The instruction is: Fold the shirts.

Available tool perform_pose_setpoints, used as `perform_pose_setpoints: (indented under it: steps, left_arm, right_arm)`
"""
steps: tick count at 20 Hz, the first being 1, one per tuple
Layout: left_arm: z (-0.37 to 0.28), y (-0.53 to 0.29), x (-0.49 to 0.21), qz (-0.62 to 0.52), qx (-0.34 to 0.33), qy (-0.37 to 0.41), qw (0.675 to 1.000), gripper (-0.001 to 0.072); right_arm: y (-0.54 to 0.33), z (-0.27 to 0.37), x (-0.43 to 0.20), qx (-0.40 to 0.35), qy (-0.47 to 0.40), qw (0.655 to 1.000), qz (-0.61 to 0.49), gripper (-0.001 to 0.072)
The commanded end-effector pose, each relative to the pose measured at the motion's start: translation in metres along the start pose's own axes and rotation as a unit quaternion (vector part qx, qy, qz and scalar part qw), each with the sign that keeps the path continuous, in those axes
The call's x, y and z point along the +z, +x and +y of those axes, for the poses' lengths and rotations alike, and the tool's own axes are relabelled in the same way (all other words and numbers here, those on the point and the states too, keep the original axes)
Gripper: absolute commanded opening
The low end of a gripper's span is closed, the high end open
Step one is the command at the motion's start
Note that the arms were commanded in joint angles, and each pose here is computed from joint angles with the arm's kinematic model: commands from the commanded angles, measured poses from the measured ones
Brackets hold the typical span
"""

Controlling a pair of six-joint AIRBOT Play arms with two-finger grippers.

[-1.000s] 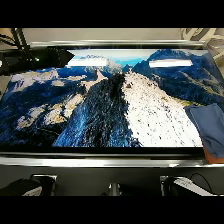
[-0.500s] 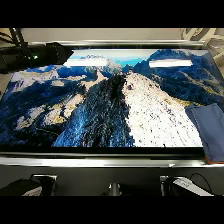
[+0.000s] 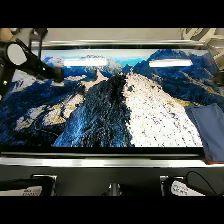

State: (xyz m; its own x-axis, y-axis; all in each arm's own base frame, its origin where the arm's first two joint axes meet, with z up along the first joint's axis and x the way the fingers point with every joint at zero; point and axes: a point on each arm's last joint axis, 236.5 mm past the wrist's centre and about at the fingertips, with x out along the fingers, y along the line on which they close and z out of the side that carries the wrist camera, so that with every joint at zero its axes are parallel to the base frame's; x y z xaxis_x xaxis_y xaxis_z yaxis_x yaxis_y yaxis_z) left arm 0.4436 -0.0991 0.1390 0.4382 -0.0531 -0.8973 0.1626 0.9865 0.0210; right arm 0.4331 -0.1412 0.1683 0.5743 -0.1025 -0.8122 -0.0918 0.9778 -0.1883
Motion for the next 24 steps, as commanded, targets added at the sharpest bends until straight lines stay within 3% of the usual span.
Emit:
perform_pose_setpoints:
  steps: [1,5,24]
  left_arm:
    - [0.012,0.011,-0.062,0.108,0.016,0.014,0.994,0.0558]
    - [0.022,-0.003,-0.03,0.01,0.017,-0.034,0.999,0.0557]
    - [0.021,0.01,-0.032,0.026,0.018,-0.032,0.999,0.0557]
  right_arm:
    - [0.021,0.111,-0.048,0.128,-0.08,0.973,0.172,0.0668]
    - [0.021,0.124,-0.058,0.143,-0.095,0.965,0.199,0.0668]
    - [0.022,0.12,-0.057,0.135,-0.096,0.966,0.198,0.0669]
